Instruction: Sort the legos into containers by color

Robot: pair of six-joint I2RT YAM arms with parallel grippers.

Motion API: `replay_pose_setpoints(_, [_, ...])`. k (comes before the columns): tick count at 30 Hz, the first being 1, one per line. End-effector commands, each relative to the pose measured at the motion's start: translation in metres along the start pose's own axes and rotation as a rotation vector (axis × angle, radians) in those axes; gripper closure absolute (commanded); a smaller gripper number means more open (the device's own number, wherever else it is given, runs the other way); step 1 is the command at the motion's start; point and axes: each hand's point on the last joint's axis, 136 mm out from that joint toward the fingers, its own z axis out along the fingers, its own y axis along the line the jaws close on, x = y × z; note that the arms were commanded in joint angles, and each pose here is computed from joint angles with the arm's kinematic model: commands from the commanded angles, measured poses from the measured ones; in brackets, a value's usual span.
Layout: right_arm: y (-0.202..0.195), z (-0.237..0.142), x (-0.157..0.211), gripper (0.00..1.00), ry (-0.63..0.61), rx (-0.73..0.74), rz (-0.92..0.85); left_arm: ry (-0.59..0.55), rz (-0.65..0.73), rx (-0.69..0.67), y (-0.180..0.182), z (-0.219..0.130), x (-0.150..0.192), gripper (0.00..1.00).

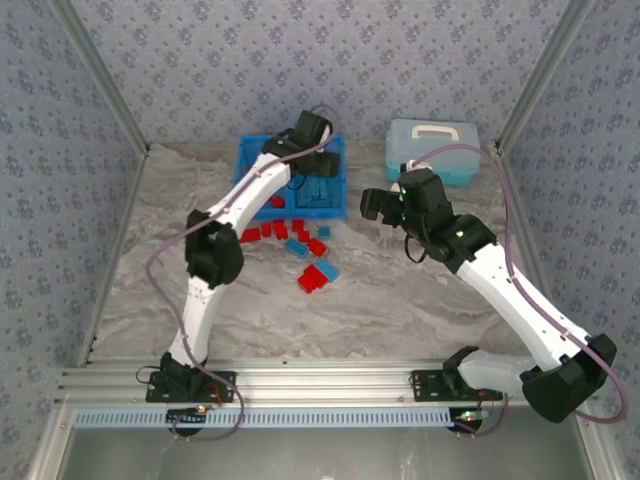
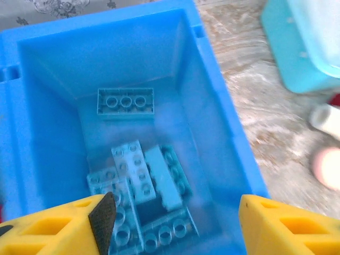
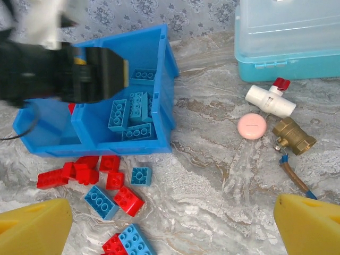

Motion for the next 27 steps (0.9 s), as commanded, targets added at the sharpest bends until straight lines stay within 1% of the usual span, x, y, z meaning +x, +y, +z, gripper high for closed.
replay_pose_setpoints(1, [-0.006,0.005,0.000,0.00,0.001,0.028,0.009,-0.115,0.082,0.182,-0.030,-0.097,-0.016,0.36])
replay_pose_setpoints(3, [-0.005,0.010,0.001,0.00,0.008,0.025,0.010,-0.108,0.155,0.253,-0.036,-0.124,0.010,0.35])
replay_pose_setpoints(5, [-0.001,0.016,0.001,0.00,0.016,0.013,0.010,-0.073,0.265,0.323,-0.044,-0.147,0.048,0.35])
replay_pose_setpoints(6, [-0.001,0.019,0.001,0.00,0.021,0.011,0.010,-0.051,0.311,0.333,-0.045,-0.154,0.066,0.33])
replay_pose_setpoints(8, [0.002,0.026,0.002,0.00,0.038,0.004,0.001,0.004,0.414,0.350,-0.048,-0.166,0.107,0.30])
replay_pose_setpoints(10, [0.004,0.032,0.004,0.00,0.056,0.004,-0.007,0.046,0.477,0.355,-0.048,-0.171,0.137,0.27])
replay_pose_setpoints(11, [0.004,0.035,0.003,0.00,0.061,0.005,-0.008,0.097,0.502,0.368,-0.047,-0.171,0.158,0.25])
replay_pose_setpoints(12, [0.004,0.037,0.005,0.00,0.069,0.005,-0.010,0.130,0.544,0.397,-0.049,-0.170,0.177,0.23])
replay_pose_setpoints(14, [0.004,0.040,0.006,0.00,0.078,0.003,-0.007,0.169,0.584,0.381,-0.047,-0.161,0.202,0.21])
replay_pose_setpoints(17, [0.002,0.041,0.009,0.00,0.088,0.009,-0.008,0.214,0.563,0.373,-0.045,-0.142,0.227,0.19])
replay_pose_setpoints(18, [0.001,0.041,0.010,0.00,0.090,0.013,-0.008,0.235,0.548,0.369,-0.044,-0.135,0.234,0.16])
replay_pose_setpoints(22, [-0.002,0.040,0.012,0.00,0.092,0.022,-0.005,0.312,0.525,0.359,-0.043,-0.108,0.256,0.02])
replay_pose_setpoints(27, [-0.005,0.038,0.014,0.00,0.098,0.031,-0.006,0.417,0.513,0.318,-0.038,-0.077,0.276,0.01])
